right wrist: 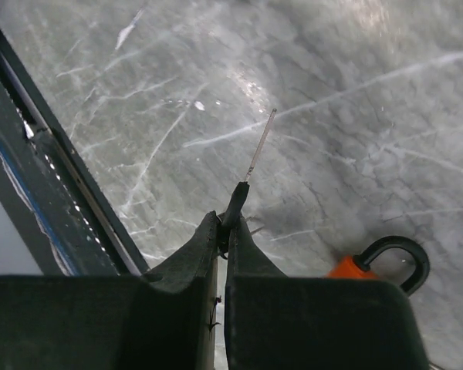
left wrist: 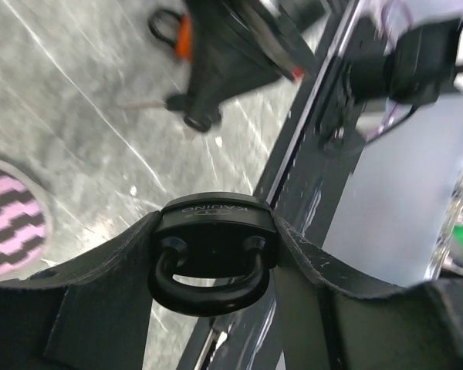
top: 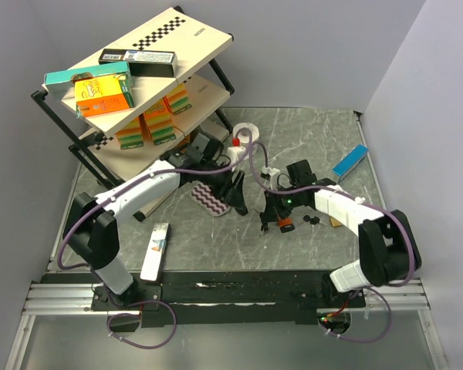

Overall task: Lock with the key
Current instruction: Place the key at the center of the board.

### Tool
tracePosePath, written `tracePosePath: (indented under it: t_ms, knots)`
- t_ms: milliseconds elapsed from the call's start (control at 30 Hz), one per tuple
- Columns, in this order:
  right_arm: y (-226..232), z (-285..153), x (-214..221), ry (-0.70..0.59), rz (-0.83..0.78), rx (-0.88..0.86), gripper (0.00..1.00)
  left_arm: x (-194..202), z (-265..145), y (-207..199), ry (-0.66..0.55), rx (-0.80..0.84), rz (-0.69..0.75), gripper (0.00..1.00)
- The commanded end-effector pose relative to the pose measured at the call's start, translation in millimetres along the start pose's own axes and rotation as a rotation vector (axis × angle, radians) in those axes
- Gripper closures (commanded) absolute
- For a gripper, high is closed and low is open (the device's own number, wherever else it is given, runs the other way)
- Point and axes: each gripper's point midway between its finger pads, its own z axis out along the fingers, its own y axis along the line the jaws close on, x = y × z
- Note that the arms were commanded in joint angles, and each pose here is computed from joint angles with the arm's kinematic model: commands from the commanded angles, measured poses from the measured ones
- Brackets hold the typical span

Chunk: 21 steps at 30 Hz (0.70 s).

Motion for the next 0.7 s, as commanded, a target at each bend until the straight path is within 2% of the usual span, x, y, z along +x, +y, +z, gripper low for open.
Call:
tracePosePath:
  t_ms: [0, 400, 500, 633, 667]
  knots:
    - [-11.3, 3.4, -16.3, -0.001, 0.13, 0.012, 1.0, 1.6, -8.8, -9.4, -0.002, -0.02, 0.101, 0.99]
    - [-34.1, 18.2, -11.8, 0.088, 0.277, 0.003, 0.99, 39.0, 16.4, 4.9, 0.17, -0.036, -0.062, 0.99]
    - [-33.9, 18.4, -11.1, 0.094, 0.3, 0.0, 0.89, 42.0, 20.9, 6.6, 0.193, -0.046, -0.082, 0.99]
    - [-32.3, 17.6, -13.4, 0.092, 0.326, -0.005, 0.55, 45.8, 28.4, 9.5, 0.225, -0.049, -0.118, 0.99]
    - [-32.3, 16.4, -14.9, 0.086, 0.338, -0.002, 0.5, 48.0, 32.3, 10.1, 0.237, -0.049, -0.136, 0.99]
